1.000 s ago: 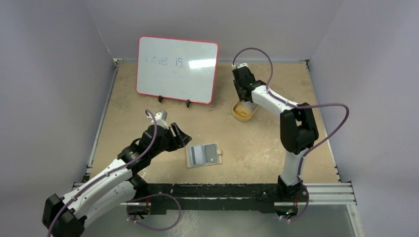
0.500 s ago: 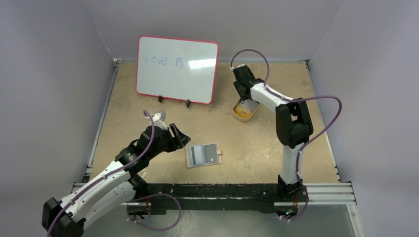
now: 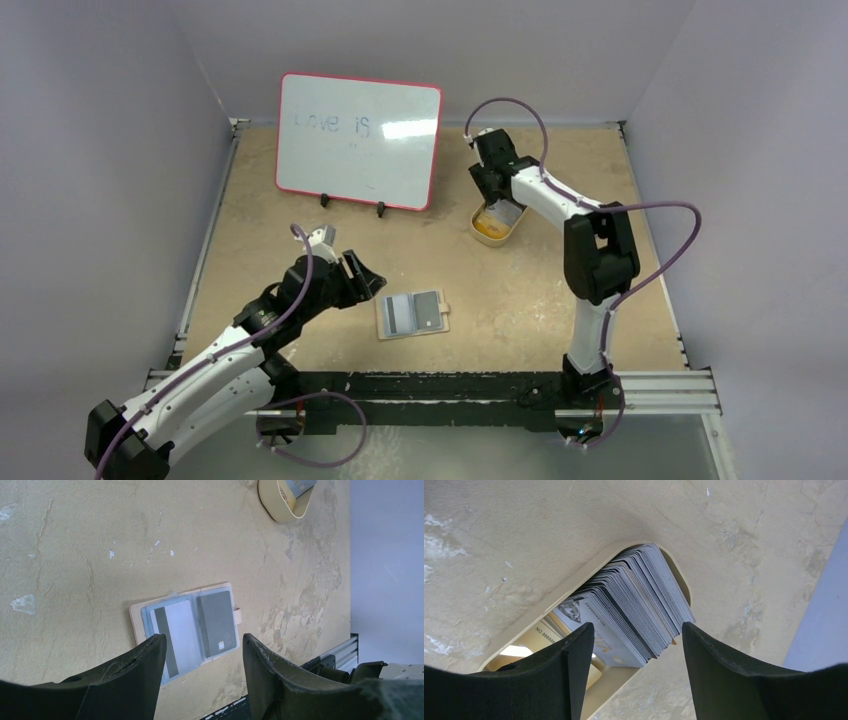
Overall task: Put the credit cards into the card holder
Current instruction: Pick up the credit card from the storage box.
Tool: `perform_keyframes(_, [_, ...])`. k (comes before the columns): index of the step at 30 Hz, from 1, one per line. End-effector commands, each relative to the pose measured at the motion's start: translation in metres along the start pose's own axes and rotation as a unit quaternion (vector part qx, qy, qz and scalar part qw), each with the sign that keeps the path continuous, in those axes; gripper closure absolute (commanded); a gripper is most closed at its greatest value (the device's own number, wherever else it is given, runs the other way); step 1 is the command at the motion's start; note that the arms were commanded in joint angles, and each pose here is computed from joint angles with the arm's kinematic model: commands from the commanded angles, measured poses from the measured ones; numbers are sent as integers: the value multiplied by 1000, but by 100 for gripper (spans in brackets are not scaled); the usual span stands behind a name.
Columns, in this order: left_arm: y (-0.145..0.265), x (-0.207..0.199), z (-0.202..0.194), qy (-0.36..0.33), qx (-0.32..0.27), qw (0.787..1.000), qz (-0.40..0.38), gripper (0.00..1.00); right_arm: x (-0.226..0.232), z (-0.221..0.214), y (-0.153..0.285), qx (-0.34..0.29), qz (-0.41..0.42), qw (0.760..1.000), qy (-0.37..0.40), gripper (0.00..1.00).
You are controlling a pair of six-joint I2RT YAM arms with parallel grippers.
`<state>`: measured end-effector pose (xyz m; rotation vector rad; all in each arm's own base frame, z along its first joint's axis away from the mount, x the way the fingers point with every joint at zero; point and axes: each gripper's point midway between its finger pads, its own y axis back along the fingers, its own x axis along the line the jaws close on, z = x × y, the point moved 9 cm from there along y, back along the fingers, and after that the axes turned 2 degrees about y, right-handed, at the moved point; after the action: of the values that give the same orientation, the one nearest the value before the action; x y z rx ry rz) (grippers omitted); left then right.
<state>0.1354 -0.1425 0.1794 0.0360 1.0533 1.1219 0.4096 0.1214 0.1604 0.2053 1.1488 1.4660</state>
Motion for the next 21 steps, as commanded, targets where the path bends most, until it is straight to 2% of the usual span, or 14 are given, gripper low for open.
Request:
perform_keyframes(1, [0,-7,5,10,-19,999,-25,43,-6,8,17,-25,24,999,7,32])
perform_keyframes(5, [1,-8,5,11,-21,999,-26,43,-3,-2,8,-4,13,1000,21,30])
perform_keyframes(9, [1,-7,5,12,-23,999,-23,43,0,-7,3,9,7,999,34,25])
perform_keyframes(21, [3,-6,7,6,-28,999,-13,43,3,-24,-17,47,-27,995,80,25])
